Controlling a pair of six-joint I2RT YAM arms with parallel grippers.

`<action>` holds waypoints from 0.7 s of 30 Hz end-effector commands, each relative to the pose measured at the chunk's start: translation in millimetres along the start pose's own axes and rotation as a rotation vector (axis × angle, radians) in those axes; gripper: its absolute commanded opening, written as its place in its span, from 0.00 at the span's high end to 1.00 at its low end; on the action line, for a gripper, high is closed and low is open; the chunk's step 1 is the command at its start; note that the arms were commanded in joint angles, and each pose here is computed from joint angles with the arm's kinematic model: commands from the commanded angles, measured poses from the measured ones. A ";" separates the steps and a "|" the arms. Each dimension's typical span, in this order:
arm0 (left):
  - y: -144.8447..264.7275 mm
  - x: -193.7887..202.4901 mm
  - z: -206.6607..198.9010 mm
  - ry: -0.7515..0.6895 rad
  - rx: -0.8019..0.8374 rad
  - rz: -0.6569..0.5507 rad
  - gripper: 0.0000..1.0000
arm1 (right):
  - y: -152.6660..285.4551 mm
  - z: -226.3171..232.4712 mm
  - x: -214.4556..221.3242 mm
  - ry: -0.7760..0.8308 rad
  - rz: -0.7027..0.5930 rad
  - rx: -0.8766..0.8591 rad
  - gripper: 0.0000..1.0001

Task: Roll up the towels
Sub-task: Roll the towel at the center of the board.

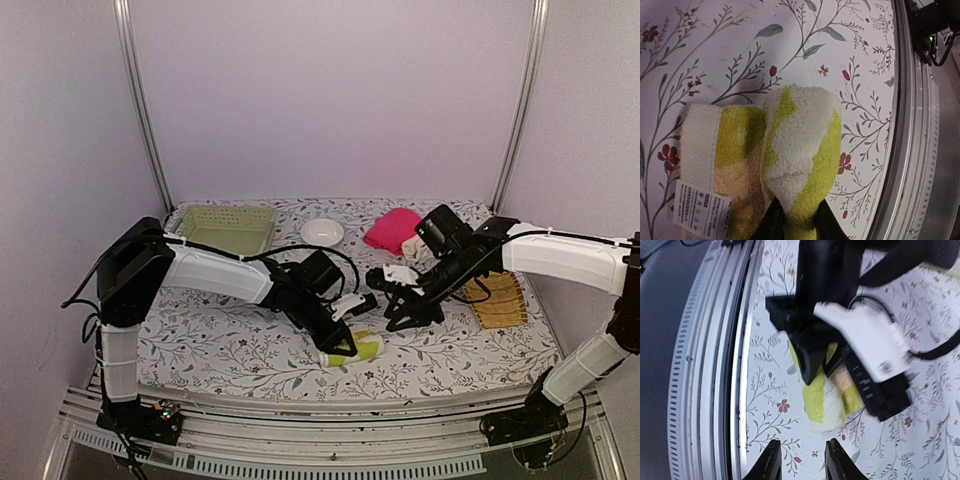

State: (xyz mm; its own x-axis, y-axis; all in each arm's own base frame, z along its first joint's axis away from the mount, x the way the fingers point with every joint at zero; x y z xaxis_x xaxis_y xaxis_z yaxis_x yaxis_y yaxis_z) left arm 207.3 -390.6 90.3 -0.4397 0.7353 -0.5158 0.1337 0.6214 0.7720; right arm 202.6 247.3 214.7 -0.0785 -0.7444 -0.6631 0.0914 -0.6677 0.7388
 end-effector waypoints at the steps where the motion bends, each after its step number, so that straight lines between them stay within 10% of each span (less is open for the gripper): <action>1: -12.7 39.8 10.4 0.284 0.172 0.178 0.80 | -39.2 -9.4 18.6 0.100 0.085 0.145 0.68; 21: -14.9 47.9 39.4 0.375 0.199 0.157 0.80 | -126.2 -3.1 31.1 0.247 0.140 0.045 0.57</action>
State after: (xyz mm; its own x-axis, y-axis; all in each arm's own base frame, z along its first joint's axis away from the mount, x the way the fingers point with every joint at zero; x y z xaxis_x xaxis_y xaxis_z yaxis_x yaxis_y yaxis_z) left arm 223.2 -375.7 78.6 -0.6364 0.6790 -0.3660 0.3502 0.6771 0.6473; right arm 197.2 299.7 108.5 0.1514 -0.8254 -0.5439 -0.0019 -0.5505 0.8348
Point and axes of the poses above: each gripper's point midway between its finger pads, its own y axis back along the fingers, its own z axis along the line the jaws close on, x = y × z, the point moved 8 cm from there along y, back along the fingers, and after that the axes turned 2 degrees about -y, right-handed, at the moved point
